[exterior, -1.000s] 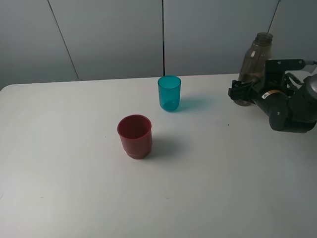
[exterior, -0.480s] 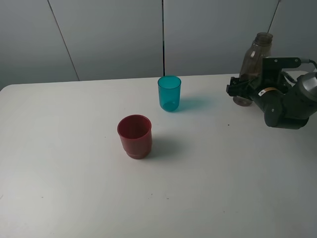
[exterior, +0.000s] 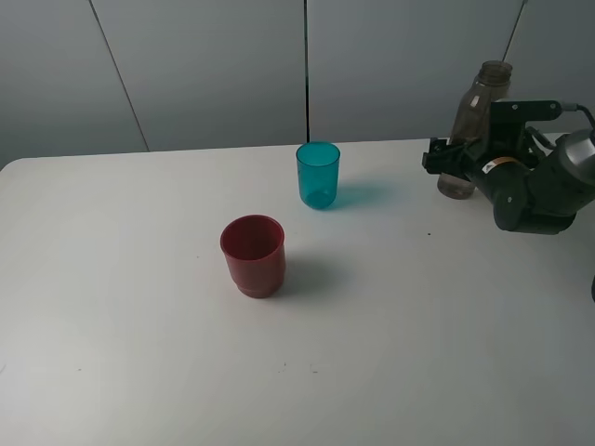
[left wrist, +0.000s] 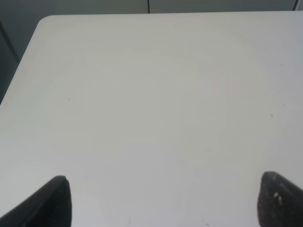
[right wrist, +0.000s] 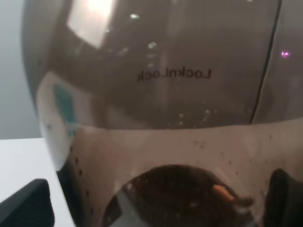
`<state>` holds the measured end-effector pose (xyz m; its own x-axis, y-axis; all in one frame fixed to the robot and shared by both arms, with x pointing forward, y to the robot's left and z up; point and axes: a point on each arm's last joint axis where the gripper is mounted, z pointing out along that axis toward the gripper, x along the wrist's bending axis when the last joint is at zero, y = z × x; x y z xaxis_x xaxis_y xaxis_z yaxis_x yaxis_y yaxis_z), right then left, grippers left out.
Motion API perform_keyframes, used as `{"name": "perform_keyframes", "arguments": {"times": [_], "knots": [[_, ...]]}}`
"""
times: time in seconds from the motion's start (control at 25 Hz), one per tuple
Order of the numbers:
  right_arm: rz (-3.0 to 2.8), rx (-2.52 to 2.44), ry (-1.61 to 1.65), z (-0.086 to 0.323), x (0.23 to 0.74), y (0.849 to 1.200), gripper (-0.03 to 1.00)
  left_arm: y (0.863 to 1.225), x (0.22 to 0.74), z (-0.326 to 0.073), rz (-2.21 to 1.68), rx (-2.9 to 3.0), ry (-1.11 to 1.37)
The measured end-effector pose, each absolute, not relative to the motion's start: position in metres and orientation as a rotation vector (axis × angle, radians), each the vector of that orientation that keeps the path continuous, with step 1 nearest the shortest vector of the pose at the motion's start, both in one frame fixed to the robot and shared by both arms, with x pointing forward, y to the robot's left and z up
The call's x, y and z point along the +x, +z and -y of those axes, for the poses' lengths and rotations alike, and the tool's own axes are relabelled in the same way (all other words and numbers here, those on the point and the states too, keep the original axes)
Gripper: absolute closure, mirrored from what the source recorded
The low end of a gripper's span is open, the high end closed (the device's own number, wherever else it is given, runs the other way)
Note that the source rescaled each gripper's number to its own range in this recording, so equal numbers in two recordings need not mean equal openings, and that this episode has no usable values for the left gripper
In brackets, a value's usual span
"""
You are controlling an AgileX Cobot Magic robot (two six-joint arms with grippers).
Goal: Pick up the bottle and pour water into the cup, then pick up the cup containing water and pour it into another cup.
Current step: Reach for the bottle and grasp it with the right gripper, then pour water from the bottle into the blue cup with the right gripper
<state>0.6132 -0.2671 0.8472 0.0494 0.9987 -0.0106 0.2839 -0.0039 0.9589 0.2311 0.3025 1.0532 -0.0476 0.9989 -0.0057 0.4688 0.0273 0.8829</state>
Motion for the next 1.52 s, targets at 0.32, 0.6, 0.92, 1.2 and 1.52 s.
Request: {"name": "perform_keyframes", "arguments": {"times": [0.32, 0.6, 0.92, 1.2, 1.52], "knots": [[-1.359, 1.436, 1.042, 0.266, 0.619, 0.85, -0.03, 1.053, 0.231, -0.303, -1.604, 1.524, 0.958], [-1.356, 1.446, 1.05, 0.265, 0.625, 0.853, -0.03, 1.053, 0.231, -0.303, -1.604, 1.524, 0.958], [-1.367, 1.457, 1.043, 0.265, 0.625, 0.852, -0.03, 1.053, 0.231, -0.303, -1.604, 1.524, 0.958], [-1.359, 1.467, 1.038, 0.266, 0.625, 0.852, 0.71, 1.053, 0.231, -0.303, -1.604, 1.524, 0.958], [-1.348, 1.479, 1.038, 0.267, 0.625, 0.852, 0.96, 1.053, 0.231, -0.303, -1.604, 1.524, 0.958]]}}
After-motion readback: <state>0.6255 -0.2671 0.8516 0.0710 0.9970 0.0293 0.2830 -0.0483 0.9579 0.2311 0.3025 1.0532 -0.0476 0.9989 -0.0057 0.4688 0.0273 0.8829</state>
